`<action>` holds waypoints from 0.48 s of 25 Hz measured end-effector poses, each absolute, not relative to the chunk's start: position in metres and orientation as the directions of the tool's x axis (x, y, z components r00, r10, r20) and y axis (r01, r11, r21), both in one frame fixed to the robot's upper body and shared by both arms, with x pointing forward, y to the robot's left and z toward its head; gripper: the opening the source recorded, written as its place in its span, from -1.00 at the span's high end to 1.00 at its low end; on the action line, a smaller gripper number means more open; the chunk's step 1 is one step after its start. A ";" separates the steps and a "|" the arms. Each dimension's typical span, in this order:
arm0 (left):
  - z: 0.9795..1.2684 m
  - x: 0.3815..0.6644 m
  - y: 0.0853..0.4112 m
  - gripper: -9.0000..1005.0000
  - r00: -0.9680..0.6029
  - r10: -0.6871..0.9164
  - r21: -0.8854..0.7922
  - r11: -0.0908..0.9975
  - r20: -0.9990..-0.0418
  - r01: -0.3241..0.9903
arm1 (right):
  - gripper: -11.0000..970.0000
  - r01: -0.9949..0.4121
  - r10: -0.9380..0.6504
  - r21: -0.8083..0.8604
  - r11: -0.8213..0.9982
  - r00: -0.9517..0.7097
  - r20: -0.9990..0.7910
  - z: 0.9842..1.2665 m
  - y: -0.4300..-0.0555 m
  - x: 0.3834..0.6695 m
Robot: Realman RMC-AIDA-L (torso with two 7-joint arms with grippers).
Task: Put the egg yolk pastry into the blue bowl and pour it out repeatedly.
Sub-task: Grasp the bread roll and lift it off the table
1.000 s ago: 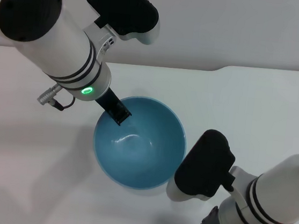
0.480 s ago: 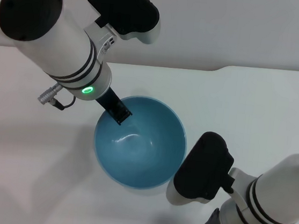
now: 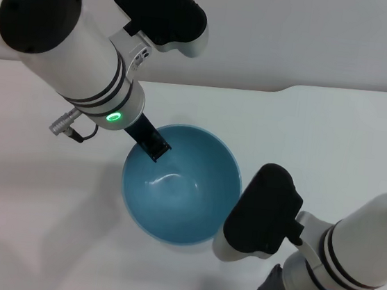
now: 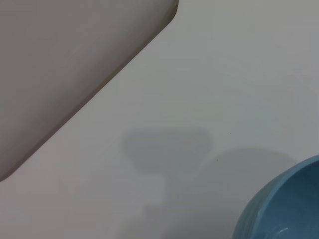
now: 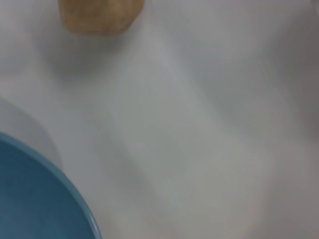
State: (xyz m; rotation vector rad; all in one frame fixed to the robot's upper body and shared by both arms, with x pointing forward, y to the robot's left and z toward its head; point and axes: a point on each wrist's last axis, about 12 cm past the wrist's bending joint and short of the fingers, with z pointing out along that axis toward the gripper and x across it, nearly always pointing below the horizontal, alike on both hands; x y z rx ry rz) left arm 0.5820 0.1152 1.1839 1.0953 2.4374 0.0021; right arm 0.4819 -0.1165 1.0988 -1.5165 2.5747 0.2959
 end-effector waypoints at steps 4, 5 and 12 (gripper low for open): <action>1.184 0.582 0.115 0.96 -0.573 0.709 0.188 0.681 -0.412 0.708 | 0.64 -0.888 -0.854 0.094 0.450 -0.458 -0.245 1.108 -0.112 0.479; 1.184 0.582 0.115 0.96 -0.572 0.709 0.188 0.681 -0.412 0.708 | 0.65 -0.892 -0.857 0.092 0.442 -0.450 -0.252 1.110 -0.110 0.478; 1.184 0.582 0.115 0.96 -0.572 0.711 0.188 0.679 -0.409 0.709 | 0.76 -0.931 -0.871 0.054 0.361 -0.358 -0.337 1.148 -0.098 0.466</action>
